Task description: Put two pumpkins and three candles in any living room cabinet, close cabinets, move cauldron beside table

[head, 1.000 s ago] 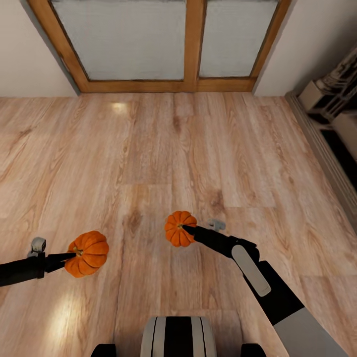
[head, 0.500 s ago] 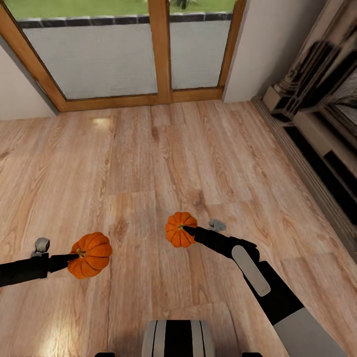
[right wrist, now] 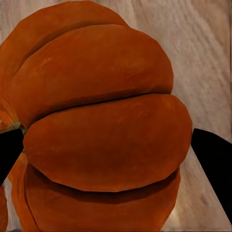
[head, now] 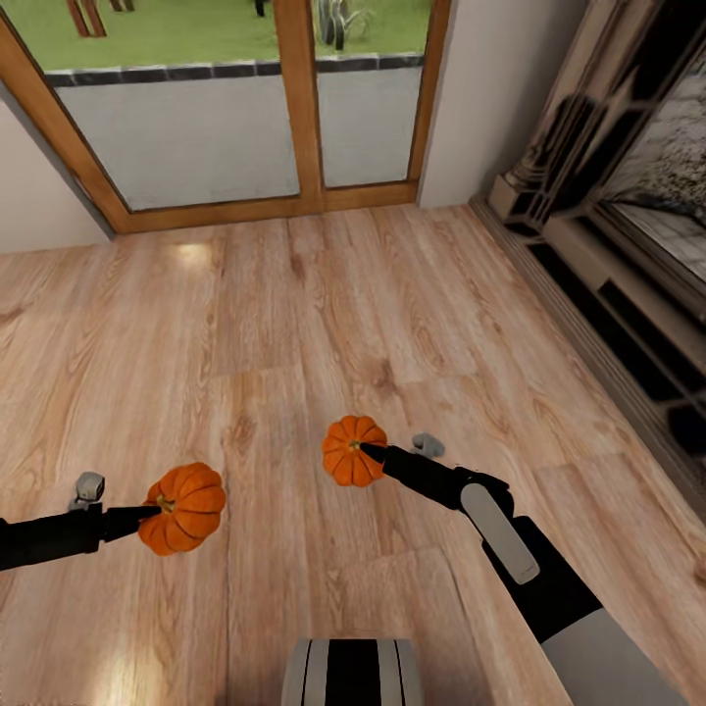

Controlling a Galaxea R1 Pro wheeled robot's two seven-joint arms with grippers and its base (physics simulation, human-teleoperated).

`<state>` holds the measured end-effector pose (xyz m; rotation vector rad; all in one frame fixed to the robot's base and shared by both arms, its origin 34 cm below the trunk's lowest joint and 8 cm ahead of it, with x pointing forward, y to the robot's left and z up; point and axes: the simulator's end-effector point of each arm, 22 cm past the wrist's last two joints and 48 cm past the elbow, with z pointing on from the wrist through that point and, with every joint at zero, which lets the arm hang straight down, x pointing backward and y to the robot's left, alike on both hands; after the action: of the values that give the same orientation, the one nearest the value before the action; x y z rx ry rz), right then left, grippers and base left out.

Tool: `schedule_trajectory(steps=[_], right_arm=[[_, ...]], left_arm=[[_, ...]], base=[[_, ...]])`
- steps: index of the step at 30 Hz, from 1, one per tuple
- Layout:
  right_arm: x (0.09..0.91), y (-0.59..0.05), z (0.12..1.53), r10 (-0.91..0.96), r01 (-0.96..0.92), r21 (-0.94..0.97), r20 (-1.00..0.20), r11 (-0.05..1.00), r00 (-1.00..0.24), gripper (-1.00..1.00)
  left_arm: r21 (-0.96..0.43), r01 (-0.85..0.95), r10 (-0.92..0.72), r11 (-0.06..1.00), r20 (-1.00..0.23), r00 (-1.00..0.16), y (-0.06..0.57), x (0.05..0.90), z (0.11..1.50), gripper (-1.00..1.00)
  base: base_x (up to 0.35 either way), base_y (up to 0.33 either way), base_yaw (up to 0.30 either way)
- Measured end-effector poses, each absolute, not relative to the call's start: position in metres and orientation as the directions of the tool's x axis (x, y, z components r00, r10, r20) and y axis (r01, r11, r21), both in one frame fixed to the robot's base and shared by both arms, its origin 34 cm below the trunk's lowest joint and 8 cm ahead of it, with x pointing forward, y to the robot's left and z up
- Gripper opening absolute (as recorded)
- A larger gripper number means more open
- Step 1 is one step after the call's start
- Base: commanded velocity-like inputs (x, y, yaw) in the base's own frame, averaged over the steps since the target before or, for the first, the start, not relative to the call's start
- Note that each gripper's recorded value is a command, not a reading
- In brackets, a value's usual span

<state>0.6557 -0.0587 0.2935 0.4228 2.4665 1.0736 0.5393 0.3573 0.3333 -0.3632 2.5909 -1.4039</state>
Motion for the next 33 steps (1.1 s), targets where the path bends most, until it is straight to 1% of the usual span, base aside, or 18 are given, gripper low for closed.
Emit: schedule_trajectory(steps=[8, 12, 24, 33], right_arm=[[0.667, -0.062, 0.31, 0.461, 0.101, 0.754, -0.285, 0.649, -0.841, -1.0], [0.671, -0.063, 0.319, 0.465, 0.092, 0.756, -0.298, 0.649, -0.833, -1.0], [0.678, -0.063, 0.345, 0.467, 0.061, 0.76, -0.332, 0.647, -0.819, -1.0], [0.682, -0.061, 0.367, 0.484, 0.049, 0.781, -0.335, 0.622, -0.808, -1.0]], left_arm=[[-0.848, -0.085, -0.275, 0.523, -0.073, -0.959, 0.35, 0.546, 0.35, -1.0], [-0.85, -0.069, -0.272, 0.523, -0.09, -0.958, 0.349, 0.548, 0.358, -1.0], [-0.853, -0.033, -0.272, 0.52, -0.129, -0.954, 0.347, 0.554, 0.378, -1.0], [-0.853, -0.006, -0.265, 0.522, -0.155, -0.952, 0.345, 0.555, 0.392, -1.0]], base=[[-0.303, 0.051, -0.227], [-0.211, 0.004, -0.244], [-0.02, 0.0, -0.252], [0.0, 0.0, -0.257]])
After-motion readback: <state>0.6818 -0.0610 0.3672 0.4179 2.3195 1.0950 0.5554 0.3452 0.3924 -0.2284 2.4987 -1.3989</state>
